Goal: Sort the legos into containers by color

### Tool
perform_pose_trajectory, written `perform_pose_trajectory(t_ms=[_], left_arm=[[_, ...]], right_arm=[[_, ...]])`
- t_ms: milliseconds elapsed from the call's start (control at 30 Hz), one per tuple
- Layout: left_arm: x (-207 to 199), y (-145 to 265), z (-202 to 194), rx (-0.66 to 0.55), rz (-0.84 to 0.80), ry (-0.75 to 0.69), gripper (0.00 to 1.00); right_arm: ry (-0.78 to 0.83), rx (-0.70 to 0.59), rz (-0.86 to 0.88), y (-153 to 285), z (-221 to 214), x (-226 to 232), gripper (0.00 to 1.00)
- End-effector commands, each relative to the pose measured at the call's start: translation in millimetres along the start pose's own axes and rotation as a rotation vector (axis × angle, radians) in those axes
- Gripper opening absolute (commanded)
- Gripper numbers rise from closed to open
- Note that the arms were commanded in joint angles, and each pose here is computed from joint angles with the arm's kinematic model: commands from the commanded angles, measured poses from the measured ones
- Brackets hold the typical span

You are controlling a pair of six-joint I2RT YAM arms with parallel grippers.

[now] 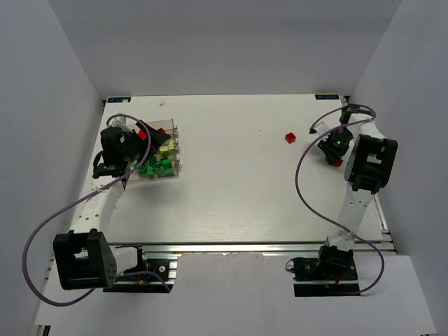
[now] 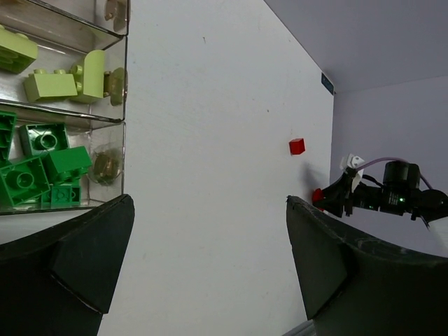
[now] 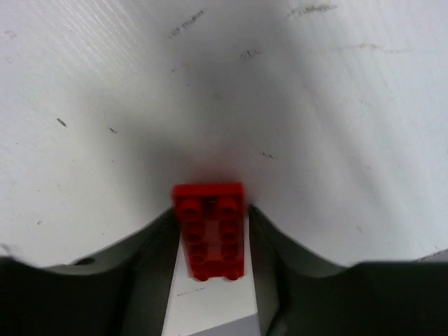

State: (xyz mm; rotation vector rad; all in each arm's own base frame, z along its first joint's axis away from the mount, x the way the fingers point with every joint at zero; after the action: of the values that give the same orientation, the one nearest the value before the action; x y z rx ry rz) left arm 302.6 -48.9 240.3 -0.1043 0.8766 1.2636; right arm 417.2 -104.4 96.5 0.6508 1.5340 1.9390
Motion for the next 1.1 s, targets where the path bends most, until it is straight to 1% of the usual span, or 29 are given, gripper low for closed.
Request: perform_pose_trajectory(t_ms=[0,33,67,100,133,200,233,267,300,333,400,433,500,533,567,600,633,667,700,733,767,800,867,967,1067], left_arm=[[-13.9,7.4,-0.3,-0.009,-0.084,0.002,0.98],[-15.7,7.0,-1.3,-0.004,-0.098,0.012,0.98],[-19.0,6.3,-3.6,0.005,-0.127,0.013,0.98],[-22.1,5.9,-6.1,0.013,-0.145,0.013,0.97],[-26.2,4.4,-9.9,0.026,-0.162,0.019,0.97],[-40.6,2.1,-24.3,0.079,-0.223,0.005,0.96],[-45.5,-0.2,-25.4,0.076,-0.249,0.000,0.96],[-50.0,-1.8,-29.5,0.085,-0.272,-0.006,0.96],[-59.2,-3.0,-38.1,0.115,-0.307,-0.019,0.96],[-62.6,-4.8,-43.0,0.133,-0.321,-0.020,0.96],[-74.9,-10.5,-56.8,0.185,-0.369,-0.036,0.97],[-79.2,-12.1,-60.9,0.201,-0.385,-0.035,0.97],[-91.0,-16.8,-69.6,0.227,-0.426,-0.045,0.96],[-94.9,-18.0,-71.2,0.232,-0.436,-0.038,0.97],[-99.6,-19.0,-70.9,0.224,-0.455,-0.041,0.97],[-105.5,-20.6,-74.3,0.231,-0.470,-0.041,0.97],[-109.3,-21.6,-73.9,0.227,-0.479,-0.027,0.97],[-113.9,-22.7,-72.0,0.214,-0.499,-0.026,0.97],[-117.8,-25.4,-76.7,0.230,-0.510,-0.024,0.97],[-124.0,-25.6,-73.3,0.223,-0.525,-0.018,0.97],[-128.1,-26.9,-73.4,0.221,-0.537,-0.018,0.97],[-133.3,-26.8,-75.1,0.225,-0.550,-0.021,0.97],[-139.7,-28.4,-74.4,0.222,-0.559,-0.024,0.97],[-147.0,-26.7,-77.2,0.225,-0.581,-0.026,0.97],[-151.2,-26.3,-85.3,0.255,-0.590,-0.028,0.95]], right_arm=[[0.167,0.014,0.025,2.1,-0.1,-4.3,0.37],[0.166,0.007,0.039,0.9,-1.1,-1.9,0.29],[0.169,-0.004,0.049,5.0,-0.7,1.5,0.15],[0.174,-0.021,0.056,7.4,1.1,4.4,0.11],[0.176,-0.070,0.068,14.1,4.3,10.1,0.06],[0.179,-0.147,0.104,25.6,11.8,21.4,0.04],[0.179,-0.239,0.149,32.0,21.7,30.8,0.03],[0.201,-0.297,0.156,47.5,32.2,41.0,0.02],[0.201,-0.344,0.201,55.8,37.9,53.6,0.01],[0.231,-0.456,0.250,72.0,55.0,73.1,0.00],[0.252,-0.541,0.335,84.0,69.5,100.8,0.00],[0.299,-0.636,0.392,97.7,87.7,124.6,0.00],[0.299,-0.711,0.463,104.4,104.4,150.0,0.00],[0.339,-0.766,0.528,112.7,122.4,176.8,0.00],[0.297,-0.770,0.577,115.3,128.4,190.0,0.00],[0.301,-0.777,0.617,114.2,133.7,203.4,0.00],[0.367,-0.809,0.647,119.3,148.5,225.1,0.00],[0.357,-0.801,0.670,120.6,153.6,236.1,0.00],[0.367,-0.795,0.681,118.3,157.2,246.5,0.00],[0.438,-0.837,0.664,124.4,170.3,260.6,0.00],[0.447,-0.849,0.663,125.0,174.6,266.5,0.00],[0.404,-0.835,0.684,122.4,175.2,274.0,0.00],[0.453,-0.871,0.661,127.2,186.2,285.7,0.00],[0.464,-0.845,0.668,124.5,192.2,299.1,0.00],[0.467,-0.824,0.657,120.6,195.9,309.1,0.00]])
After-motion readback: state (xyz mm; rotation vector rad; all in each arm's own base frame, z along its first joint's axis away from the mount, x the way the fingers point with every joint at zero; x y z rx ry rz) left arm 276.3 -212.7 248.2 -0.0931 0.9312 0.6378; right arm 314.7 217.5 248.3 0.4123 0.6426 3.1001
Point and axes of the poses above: each gripper's point midway between its finger pads, its own y axis back along the fingers, its own x axis along the line the jaws close on, z = x × y, the point moved 8 cm from there along y, back along the fingers, and after that the axes turned 12 degrees about -y, right-handed, at the moved point
